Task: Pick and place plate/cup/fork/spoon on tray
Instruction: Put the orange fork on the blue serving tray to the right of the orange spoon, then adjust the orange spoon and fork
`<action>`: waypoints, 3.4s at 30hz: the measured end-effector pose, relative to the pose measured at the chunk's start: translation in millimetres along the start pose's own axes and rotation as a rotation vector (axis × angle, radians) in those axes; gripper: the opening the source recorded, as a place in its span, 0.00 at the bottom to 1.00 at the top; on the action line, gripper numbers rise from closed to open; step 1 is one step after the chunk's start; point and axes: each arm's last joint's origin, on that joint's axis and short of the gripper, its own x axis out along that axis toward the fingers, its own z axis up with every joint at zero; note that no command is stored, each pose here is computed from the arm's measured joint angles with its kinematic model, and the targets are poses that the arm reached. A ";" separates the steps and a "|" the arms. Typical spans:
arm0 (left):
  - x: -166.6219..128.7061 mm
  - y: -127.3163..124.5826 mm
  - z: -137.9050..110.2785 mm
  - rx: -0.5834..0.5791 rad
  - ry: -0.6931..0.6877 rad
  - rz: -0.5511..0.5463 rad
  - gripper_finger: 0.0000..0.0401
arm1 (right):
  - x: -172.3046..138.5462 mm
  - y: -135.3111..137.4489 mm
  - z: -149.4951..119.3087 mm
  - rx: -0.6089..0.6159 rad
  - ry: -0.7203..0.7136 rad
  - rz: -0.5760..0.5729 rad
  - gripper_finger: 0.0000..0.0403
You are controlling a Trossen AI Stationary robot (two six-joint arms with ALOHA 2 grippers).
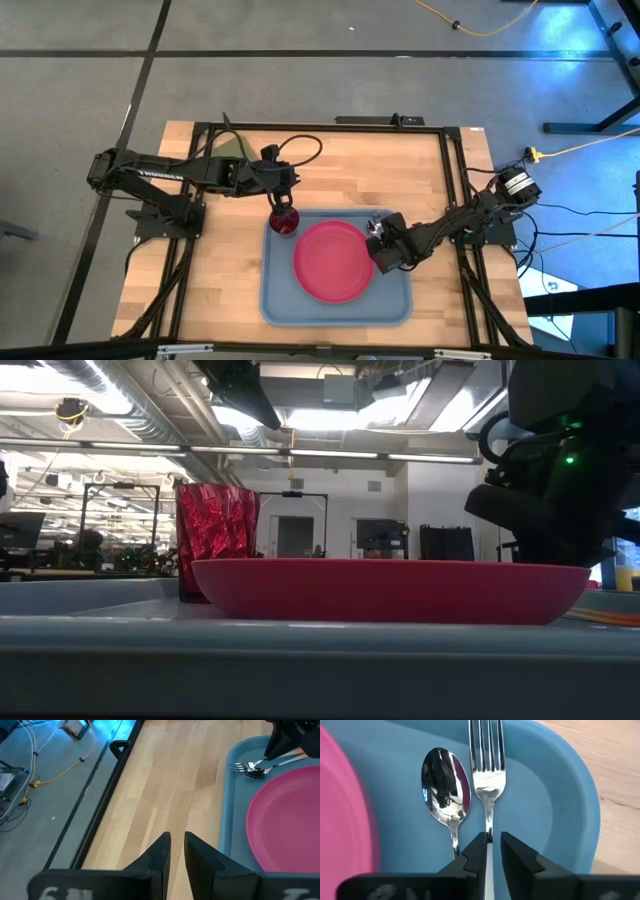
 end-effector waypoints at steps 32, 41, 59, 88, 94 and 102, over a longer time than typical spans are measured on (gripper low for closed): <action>0.0 0.0 0.0 0.000 0.000 0.000 0.12 | -13.1 15.7 1.3 -0.028 0.087 0.054 0.13; 0.0 -0.1 0.0 0.000 0.000 0.000 0.12 | -12.9 13.6 1.4 -0.040 0.084 0.036 0.05; 0.0 -0.1 0.0 0.000 0.000 0.000 0.12 | -4.0 15.7 -5.7 -0.059 0.085 0.013 0.02; -0.1 -0.1 0.1 0.000 -0.001 0.000 0.12 | -11.0 23.7 -21.1 -0.003 0.121 0.121 0.02; -0.1 0.0 0.1 -0.001 -0.001 0.000 0.12 | -14.8 22.5 -28.6 0.015 0.107 0.134 0.02; -0.1 0.0 0.1 -0.001 -0.001 0.000 0.12 | -35.2 29.5 -29.3 -0.027 0.040 0.127 0.02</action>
